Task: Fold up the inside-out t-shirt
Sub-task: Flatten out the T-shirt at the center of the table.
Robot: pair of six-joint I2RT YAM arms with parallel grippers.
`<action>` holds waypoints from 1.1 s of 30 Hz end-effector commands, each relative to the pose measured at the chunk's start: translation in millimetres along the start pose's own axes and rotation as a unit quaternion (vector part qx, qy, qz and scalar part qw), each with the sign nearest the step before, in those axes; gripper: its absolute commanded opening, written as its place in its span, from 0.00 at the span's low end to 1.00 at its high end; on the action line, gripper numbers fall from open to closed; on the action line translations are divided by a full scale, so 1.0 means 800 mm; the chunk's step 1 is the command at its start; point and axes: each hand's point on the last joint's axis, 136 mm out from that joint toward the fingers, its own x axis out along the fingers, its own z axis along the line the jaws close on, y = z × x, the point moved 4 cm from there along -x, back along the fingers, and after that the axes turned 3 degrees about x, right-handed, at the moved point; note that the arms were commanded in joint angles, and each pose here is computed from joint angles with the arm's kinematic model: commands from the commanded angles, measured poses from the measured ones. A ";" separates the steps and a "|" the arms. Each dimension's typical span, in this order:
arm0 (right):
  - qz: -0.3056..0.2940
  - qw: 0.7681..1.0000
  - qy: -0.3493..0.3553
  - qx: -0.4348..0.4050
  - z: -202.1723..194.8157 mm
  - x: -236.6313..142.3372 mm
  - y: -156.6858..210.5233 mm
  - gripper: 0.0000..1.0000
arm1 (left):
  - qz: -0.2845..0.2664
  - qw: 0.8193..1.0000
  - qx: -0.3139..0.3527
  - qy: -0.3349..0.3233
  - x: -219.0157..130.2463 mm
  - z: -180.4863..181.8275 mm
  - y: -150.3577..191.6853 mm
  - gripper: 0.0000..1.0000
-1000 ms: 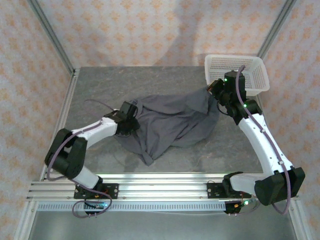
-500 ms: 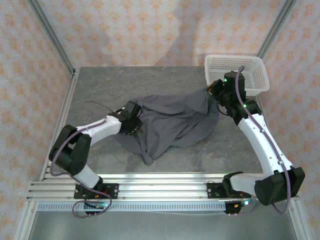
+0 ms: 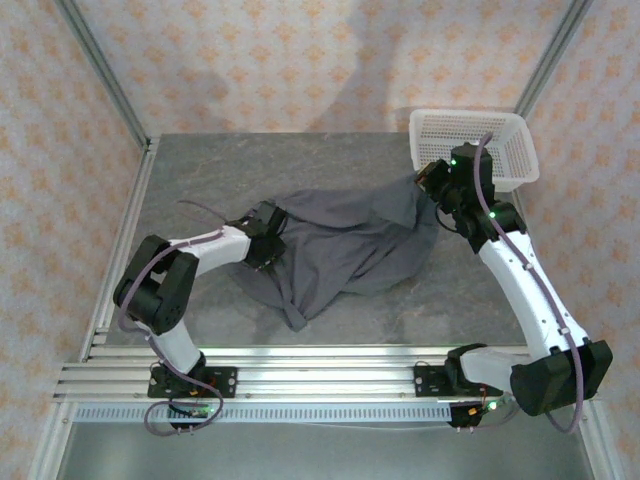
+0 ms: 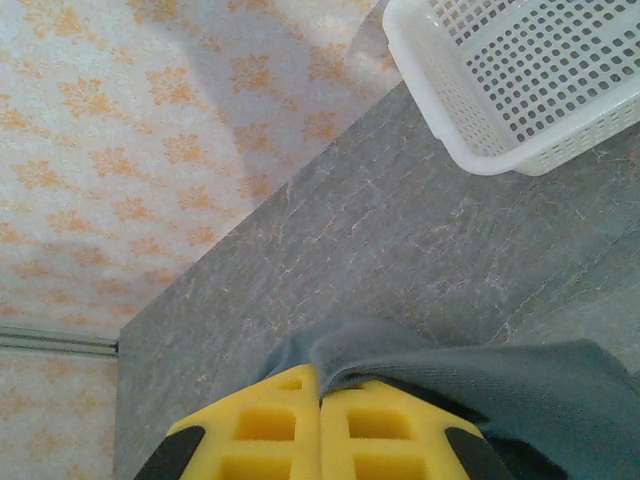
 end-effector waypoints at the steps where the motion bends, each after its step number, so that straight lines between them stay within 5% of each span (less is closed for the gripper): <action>1: -0.011 1.000 -0.006 -0.006 0.004 -0.009 -0.006 0.00 | -0.026 0.999 0.002 -0.031 -0.005 0.014 -0.012 0.26; 7: -0.011 1.000 -0.009 -0.003 0.007 -0.009 -0.007 0.00 | -0.063 0.997 0.015 -0.039 -0.035 0.021 -0.027 0.00; 9: -0.023 1.000 -0.013 0.002 0.012 -0.013 -0.014 0.00 | -0.098 0.995 0.015 -0.023 -0.066 0.019 -0.041 0.00; 12: -0.076 0.996 -0.034 0.011 0.042 -0.038 -0.051 0.00 | -0.204 0.978 0.022 0.031 -0.173 0.005 -0.092 0.00; 18: -0.304 0.949 -0.076 0.025 0.126 -0.175 -0.188 0.00 | -0.407 0.902 -0.018 0.145 -0.469 0.010 -0.212 0.00; 23: -0.427 0.895 -0.111 0.066 0.139 -0.268 -0.242 0.00 | -0.472 0.859 -0.032 0.195 -0.586 0.022 -0.251 0.00; 33: -0.356 0.897 -0.258 0.031 0.218 -0.315 -0.248 0.00 | -0.536 0.786 -0.055 0.302 -0.703 0.047 -0.221 0.00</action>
